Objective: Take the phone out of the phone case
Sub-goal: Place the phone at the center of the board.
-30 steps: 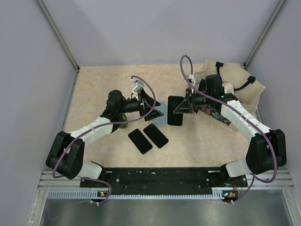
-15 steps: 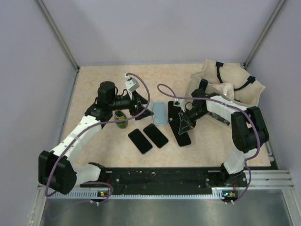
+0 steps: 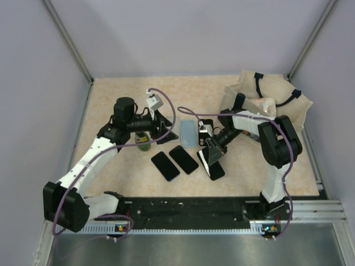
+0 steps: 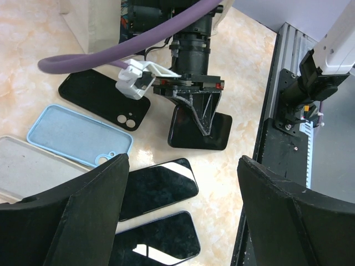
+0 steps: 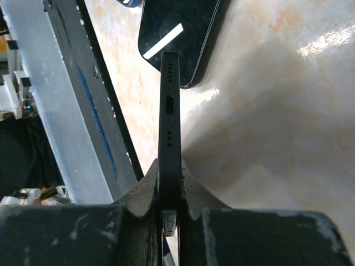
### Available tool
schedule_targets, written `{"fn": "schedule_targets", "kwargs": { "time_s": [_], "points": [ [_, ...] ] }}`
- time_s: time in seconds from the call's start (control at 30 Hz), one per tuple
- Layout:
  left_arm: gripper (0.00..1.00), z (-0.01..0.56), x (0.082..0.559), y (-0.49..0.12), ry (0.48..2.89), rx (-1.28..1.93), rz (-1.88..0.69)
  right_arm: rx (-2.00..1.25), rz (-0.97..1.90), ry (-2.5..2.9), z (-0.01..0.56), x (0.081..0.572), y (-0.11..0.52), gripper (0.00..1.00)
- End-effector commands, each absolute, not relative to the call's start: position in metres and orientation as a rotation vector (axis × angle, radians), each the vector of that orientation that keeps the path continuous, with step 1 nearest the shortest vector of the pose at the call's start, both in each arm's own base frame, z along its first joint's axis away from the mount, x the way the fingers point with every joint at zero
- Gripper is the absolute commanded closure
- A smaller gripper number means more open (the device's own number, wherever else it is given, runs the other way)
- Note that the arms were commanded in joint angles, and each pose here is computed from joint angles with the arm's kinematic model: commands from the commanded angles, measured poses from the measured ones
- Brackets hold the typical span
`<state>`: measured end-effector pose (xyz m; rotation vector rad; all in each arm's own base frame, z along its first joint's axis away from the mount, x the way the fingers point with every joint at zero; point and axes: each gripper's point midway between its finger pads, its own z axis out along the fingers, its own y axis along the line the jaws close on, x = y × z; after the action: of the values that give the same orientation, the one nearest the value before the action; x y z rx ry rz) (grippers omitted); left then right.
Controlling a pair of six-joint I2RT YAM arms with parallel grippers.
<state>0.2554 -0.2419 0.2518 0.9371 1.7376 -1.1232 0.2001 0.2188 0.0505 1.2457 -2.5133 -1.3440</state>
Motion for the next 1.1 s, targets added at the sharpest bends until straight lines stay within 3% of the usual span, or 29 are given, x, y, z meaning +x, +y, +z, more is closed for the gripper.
{"fn": "schedule_targets", "kwargs": {
  "time_s": [0.0,0.37,0.57,0.73,1.07],
  "points": [
    [0.16,0.281,0.254,-0.241,1.639,0.965,-1.098,1.36,-1.317,-2.488,0.037,0.213,0.227,0.96],
    [0.18,0.286,0.25,-0.243,1.634,0.972,-1.133,1.31,-1.233,-2.549,0.016,0.226,0.226,0.81],
    [0.18,0.287,0.248,-0.243,1.628,0.975,-1.137,1.294,-1.189,-2.583,0.01,0.232,0.225,0.65],
    [0.19,0.287,0.247,-0.243,1.626,0.978,-1.142,1.292,-1.166,-2.593,0.007,0.235,0.225,0.62],
    [0.19,0.286,0.245,-0.242,1.634,0.976,-1.143,1.313,-1.056,-2.693,0.012,0.252,0.22,0.45]
  ]
}}
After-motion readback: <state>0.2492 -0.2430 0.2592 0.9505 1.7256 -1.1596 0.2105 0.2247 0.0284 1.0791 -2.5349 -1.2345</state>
